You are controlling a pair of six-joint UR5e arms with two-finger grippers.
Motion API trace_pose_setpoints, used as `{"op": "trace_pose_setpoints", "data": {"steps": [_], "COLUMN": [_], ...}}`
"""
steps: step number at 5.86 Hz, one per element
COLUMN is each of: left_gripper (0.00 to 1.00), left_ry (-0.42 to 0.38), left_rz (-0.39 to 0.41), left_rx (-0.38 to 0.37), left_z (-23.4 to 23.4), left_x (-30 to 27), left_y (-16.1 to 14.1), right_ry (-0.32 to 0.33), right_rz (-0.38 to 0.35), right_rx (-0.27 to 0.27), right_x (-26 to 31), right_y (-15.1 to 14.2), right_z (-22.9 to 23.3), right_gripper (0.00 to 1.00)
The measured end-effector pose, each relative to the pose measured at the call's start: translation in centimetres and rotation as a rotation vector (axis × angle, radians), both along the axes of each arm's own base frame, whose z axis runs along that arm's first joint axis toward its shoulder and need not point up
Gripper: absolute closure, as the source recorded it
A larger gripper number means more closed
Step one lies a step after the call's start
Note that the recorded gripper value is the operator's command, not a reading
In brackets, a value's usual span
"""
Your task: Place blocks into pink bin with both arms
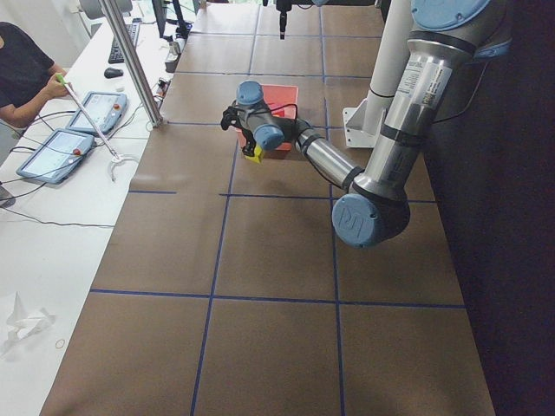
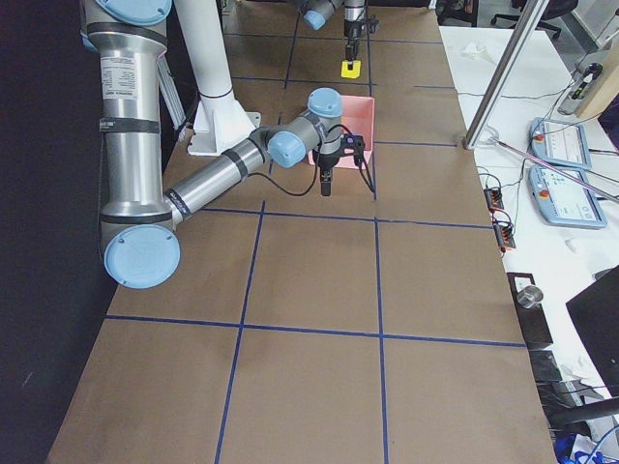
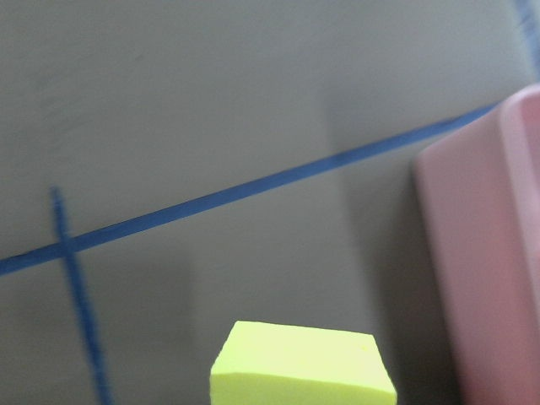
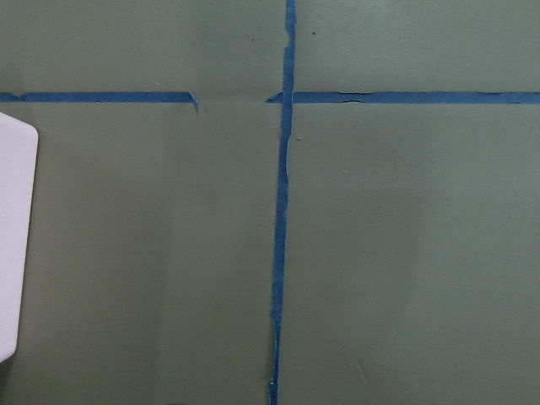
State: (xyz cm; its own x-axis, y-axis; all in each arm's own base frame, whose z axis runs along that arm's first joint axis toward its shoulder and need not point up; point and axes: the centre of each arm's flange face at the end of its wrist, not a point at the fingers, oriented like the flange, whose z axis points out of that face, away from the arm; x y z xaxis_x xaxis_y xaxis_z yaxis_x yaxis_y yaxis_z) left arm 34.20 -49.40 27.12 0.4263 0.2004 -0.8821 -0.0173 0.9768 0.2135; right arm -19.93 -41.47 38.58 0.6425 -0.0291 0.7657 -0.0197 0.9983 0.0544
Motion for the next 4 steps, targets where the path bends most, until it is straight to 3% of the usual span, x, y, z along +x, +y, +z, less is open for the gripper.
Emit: {"op": "trace_pose_setpoints", "data": {"steps": [2, 4], "left_gripper": [0.89, 0.82], "left_ry": [0.067, 0.039], "left_rz": [-0.034, -0.046], "left_rx": [-0.118, -0.114], "left_z": [-6.1, -6.0], "left_x": [6.3, 11.3], "left_y": [4.6, 7.9], "right_ry": [0.015, 0.023], "right_rz": [-0.015, -0.017], "right_rx": [0.003, 0.003], "right_x": [0.6, 0.3], "right_y": [0.1, -0.3], "right_z": [1.4, 1.9], "right_gripper": [0.00, 0.00]}}
